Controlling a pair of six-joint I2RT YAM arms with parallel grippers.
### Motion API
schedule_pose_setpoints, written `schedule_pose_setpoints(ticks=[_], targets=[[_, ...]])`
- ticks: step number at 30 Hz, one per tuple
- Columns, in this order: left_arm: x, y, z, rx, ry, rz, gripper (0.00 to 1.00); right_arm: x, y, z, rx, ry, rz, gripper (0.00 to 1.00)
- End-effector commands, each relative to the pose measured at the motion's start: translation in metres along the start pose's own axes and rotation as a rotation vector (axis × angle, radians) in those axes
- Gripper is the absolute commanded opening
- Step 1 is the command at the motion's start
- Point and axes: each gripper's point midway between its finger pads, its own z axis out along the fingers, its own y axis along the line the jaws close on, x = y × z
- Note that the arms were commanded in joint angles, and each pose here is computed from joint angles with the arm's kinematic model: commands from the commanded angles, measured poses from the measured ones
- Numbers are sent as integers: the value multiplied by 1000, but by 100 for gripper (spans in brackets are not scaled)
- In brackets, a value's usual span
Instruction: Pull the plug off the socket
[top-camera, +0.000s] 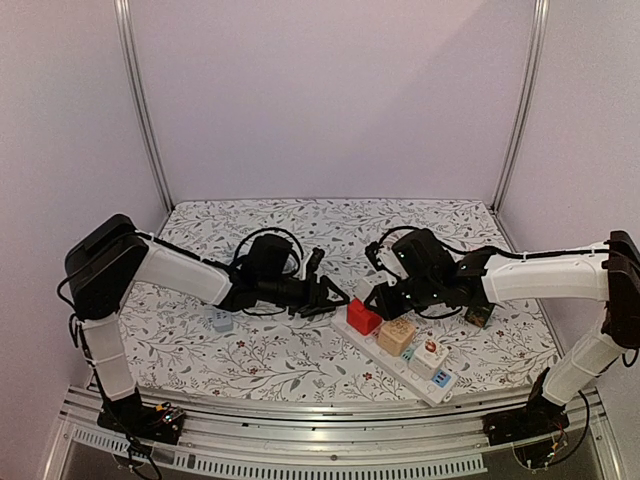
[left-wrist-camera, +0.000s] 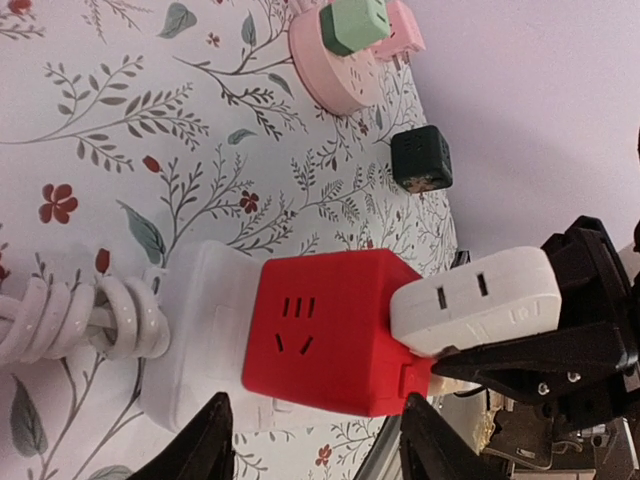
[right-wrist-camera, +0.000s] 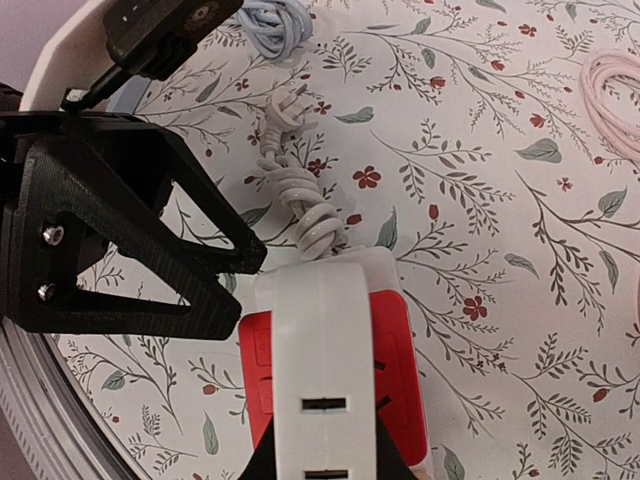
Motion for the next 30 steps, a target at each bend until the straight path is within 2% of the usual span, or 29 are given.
schedule_pose_setpoints(ticks=[1,9,14,21,30], targets=[[1,-9,12,33,7,21,54,-11,11,1,-16,-37,6,0],[15,7,25,-5,49,14,47,-13,18,4,-21,-38,3,0],[28,25,25,-57,73,-6,36,-14,17,4,-11,-47,6,0],[59,48,27,-159,145,23,30,-32,13,-13,24,-120,55,0],[84,74,22,-251,208,33,29,-67,13,-59,25,-294,87,0]])
